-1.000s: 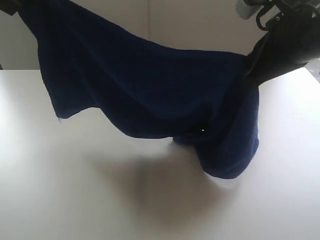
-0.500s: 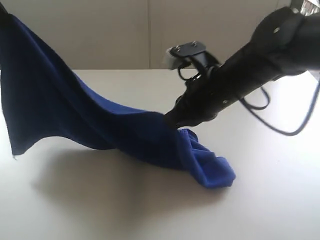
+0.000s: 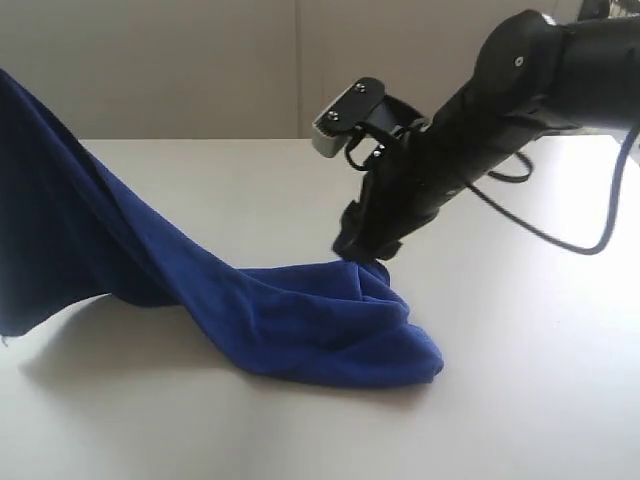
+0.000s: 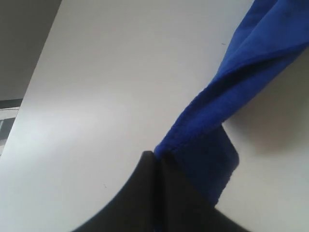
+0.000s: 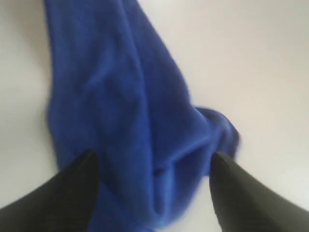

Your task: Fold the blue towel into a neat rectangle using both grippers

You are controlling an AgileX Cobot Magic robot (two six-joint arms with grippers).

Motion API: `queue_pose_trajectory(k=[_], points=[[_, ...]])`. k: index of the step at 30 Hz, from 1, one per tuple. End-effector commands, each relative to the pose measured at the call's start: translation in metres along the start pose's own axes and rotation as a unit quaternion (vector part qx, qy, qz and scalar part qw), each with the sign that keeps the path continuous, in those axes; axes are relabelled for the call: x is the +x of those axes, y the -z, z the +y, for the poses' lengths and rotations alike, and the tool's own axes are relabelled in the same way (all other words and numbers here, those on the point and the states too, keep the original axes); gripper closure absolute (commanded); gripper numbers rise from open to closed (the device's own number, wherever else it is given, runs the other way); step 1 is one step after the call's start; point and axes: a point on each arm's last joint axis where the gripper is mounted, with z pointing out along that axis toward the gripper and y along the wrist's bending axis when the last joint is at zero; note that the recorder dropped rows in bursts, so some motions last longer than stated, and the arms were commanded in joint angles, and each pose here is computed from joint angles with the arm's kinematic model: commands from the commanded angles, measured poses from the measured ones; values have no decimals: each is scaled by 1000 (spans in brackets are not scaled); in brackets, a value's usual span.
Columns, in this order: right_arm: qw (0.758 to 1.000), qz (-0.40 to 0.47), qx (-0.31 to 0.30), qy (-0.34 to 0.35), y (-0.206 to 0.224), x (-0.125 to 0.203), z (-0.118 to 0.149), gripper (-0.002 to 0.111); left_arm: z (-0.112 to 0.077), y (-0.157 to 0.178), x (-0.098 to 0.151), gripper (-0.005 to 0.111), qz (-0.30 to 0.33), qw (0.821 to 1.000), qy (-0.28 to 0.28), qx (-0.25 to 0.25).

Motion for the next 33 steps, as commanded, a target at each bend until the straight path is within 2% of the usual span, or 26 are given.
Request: queue_pose_trajectory(k=[1,7,11,20,33], points=[[997,74,31,5,2,24,-25,46,-1,2,3,107,5,1000,7,-1],[989,142,-32,1,-37,49,-32,52,0,2,2,107,0,1000,7,-7],[985,161,-61,-2,-59,59,-32,53,0,2,2,107,0,1000,7,-7],[983,168,-71,6,-65,63,-31,53,0,2,2,107,0,1000,7,-7],[970,209,-119,-39,-86,78,-24,58,0,2,1,107,-7,1000,9,-7]])
